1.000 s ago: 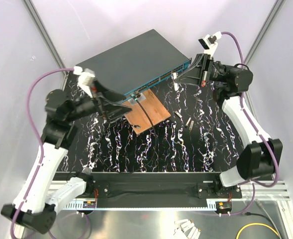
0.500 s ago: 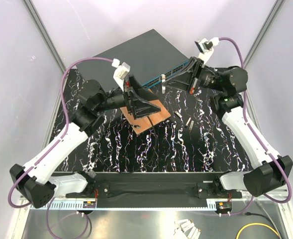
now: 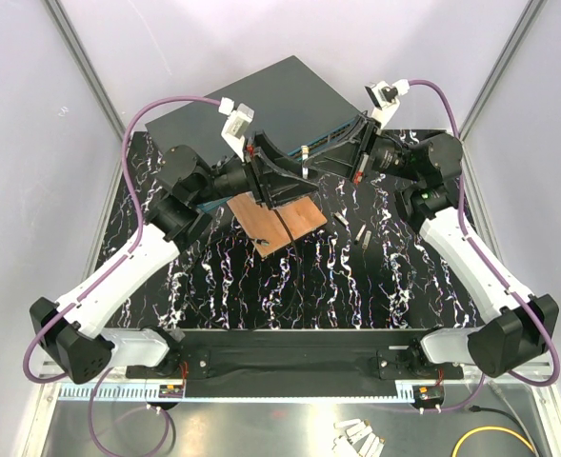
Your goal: Insert the plug into the switch port
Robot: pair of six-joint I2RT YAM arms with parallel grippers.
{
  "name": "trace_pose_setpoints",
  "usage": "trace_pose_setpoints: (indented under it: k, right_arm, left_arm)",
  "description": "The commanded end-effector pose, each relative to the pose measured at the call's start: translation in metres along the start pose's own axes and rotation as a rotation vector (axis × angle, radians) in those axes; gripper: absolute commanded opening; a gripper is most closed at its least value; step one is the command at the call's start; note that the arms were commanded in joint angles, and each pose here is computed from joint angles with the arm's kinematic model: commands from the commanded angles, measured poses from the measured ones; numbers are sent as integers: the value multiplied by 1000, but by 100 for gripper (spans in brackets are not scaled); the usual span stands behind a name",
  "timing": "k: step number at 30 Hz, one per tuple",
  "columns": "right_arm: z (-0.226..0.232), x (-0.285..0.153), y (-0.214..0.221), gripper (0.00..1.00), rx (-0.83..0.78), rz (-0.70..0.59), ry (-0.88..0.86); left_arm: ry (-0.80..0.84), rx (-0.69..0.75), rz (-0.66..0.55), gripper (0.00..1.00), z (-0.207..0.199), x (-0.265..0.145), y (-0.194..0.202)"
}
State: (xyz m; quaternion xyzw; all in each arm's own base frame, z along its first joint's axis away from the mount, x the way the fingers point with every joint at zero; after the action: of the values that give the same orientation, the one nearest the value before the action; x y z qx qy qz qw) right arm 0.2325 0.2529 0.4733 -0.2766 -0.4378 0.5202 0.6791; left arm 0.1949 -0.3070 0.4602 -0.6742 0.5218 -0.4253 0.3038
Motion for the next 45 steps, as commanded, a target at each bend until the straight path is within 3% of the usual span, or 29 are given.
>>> trace_pose_setpoints:
  k: [1, 5, 7, 11, 13, 14, 16, 18, 19, 20, 24, 26, 27, 28, 30, 31, 38, 45]
  right_arm:
    - [17, 3, -6, 0, -62, -23, -37]
    - [19, 2, -5, 0, -59, -20, -40]
    - [20, 1, -4, 0, -57, -19, -40]
    - [18, 0, -1, 0, -49, -11, -33]
    - [18, -1, -1, 12, -52, -5, -24]
    - [17, -1, 1, 26, -47, 2, -21]
    - [17, -1, 2, 43, -54, 24, -3]
    - [18, -4, 3, 75, -37, 58, 34]
    - [18, -5, 3, 78, -100, 71, 47]
    - [19, -7, 3, 78, -123, 85, 62]
    - [24, -21, 8, 81, -191, 195, 184]
    - [20, -28, 12, 79, -333, 269, 197]
    - [21, -34, 17, 78, -327, 328, 219]
    - [16, -38, 19, 75, -468, 374, 200]
    - [16, -47, 23, 73, -532, 436, 208]
    - [14, -49, 23, 71, -637, 461, 185]
    - [9, -36, 25, 66, -764, 545, 97]
    - [16, -21, 58, 61, -856, 653, -14]
  left_arm:
    - [65, 116, -91, 49, -24, 3, -29]
    - [76, 142, -89, 27, -28, 1, -30]
    - [72, 144, -82, 24, -28, 0, -29]
    - [56, 167, -78, 1, -27, -1, -29]
    - [32, 172, -57, 0, -22, -2, -25]
    - [20, 181, -55, 0, -22, -3, -26]
    - [-17, 173, -17, 0, -18, -7, -20]
    - [-76, 198, 37, 0, -10, -11, -13]
    - [-99, 214, 55, 0, -9, -15, -12]
    - [-126, 302, 65, 0, -7, -18, -18]
    - [-250, 381, 245, 0, 8, -39, 0]
    - [-272, 511, 318, 0, 14, -46, -2]
    - [-297, 494, 400, 0, 20, -55, 10]
    - [-290, 573, 449, 0, 24, -59, 11]
    - [-267, 594, 551, 0, 24, -67, 20]
    - [-248, 639, 583, 0, 23, -67, 21]
    - [-186, 669, 701, 0, 16, -65, 41]
    - [-160, 671, 723, 0, 13, -60, 48]
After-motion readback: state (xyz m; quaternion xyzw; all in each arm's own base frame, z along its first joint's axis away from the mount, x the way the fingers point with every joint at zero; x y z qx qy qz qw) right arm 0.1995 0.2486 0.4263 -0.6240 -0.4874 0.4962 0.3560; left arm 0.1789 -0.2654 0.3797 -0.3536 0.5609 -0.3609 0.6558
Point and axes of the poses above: each gripper's point midway between its finger pads, its own x axis out along the fingers, its own z axis along the line the jaws close on, y = z × x, the point moved 3 cm from there along -x, back along the fingers, and after that the axes turned 3 degrees about -x, right-handed, at the moved point
